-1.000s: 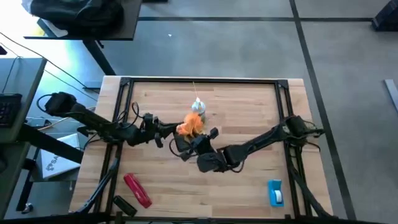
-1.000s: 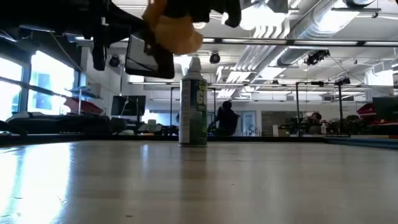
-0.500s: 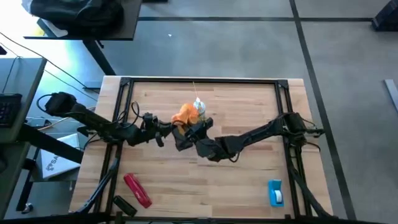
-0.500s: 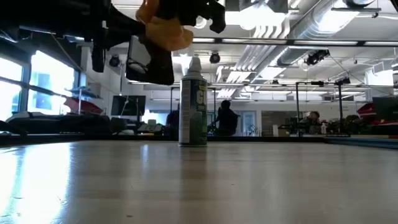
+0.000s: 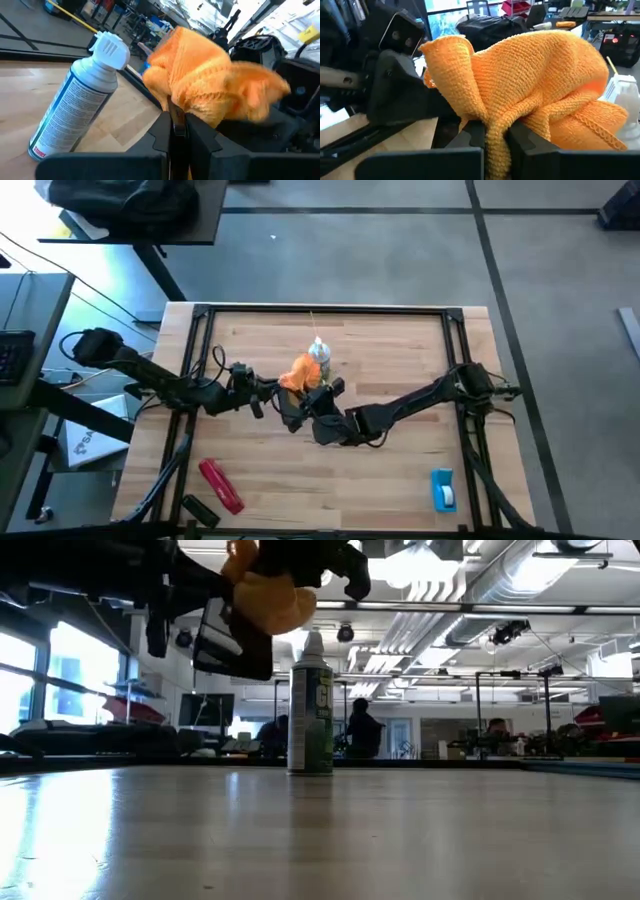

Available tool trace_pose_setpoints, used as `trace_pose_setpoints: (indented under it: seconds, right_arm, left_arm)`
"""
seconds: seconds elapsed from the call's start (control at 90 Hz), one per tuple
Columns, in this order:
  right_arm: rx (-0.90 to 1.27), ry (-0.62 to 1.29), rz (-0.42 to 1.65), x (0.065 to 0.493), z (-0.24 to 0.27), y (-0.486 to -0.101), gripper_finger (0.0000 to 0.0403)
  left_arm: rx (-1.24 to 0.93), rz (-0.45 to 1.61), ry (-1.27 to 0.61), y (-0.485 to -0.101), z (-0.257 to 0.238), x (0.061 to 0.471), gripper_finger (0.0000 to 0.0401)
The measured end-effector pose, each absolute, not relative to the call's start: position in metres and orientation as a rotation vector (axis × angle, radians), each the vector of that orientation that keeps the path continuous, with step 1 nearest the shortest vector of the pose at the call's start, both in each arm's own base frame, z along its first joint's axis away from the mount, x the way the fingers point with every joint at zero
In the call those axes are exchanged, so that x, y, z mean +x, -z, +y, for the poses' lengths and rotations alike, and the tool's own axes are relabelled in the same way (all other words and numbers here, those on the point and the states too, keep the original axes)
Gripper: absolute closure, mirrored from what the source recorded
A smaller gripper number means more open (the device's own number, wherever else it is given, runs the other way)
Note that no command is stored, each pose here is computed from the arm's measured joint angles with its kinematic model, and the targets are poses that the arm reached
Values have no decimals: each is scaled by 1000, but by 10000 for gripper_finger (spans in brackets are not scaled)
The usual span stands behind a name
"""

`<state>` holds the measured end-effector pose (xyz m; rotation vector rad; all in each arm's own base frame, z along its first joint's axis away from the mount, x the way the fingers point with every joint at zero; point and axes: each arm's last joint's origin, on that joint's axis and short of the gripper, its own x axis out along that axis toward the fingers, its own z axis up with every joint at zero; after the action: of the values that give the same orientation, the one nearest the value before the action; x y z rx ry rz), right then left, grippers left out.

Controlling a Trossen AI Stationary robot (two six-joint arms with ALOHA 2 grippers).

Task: Apply microfiber cloth
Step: Wipe the front and back of the black cellphone using the orange microfiber cloth

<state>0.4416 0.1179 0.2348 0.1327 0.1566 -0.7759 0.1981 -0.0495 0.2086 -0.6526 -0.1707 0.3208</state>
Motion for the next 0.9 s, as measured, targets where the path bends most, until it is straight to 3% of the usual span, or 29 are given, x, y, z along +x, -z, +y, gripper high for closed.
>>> trace_pose_setpoints:
  seconds: [0.711, 0.9]
  right_arm:
    - [-111, 826, 104, 451, 97, -257, 401]
    - [-312, 790, 175, 442, 116, -268, 401]
  left_arm:
    - [-658, -170, -296, -210, -50, 199, 389]
    - [-659, -162, -266, -211, -51, 199, 389]
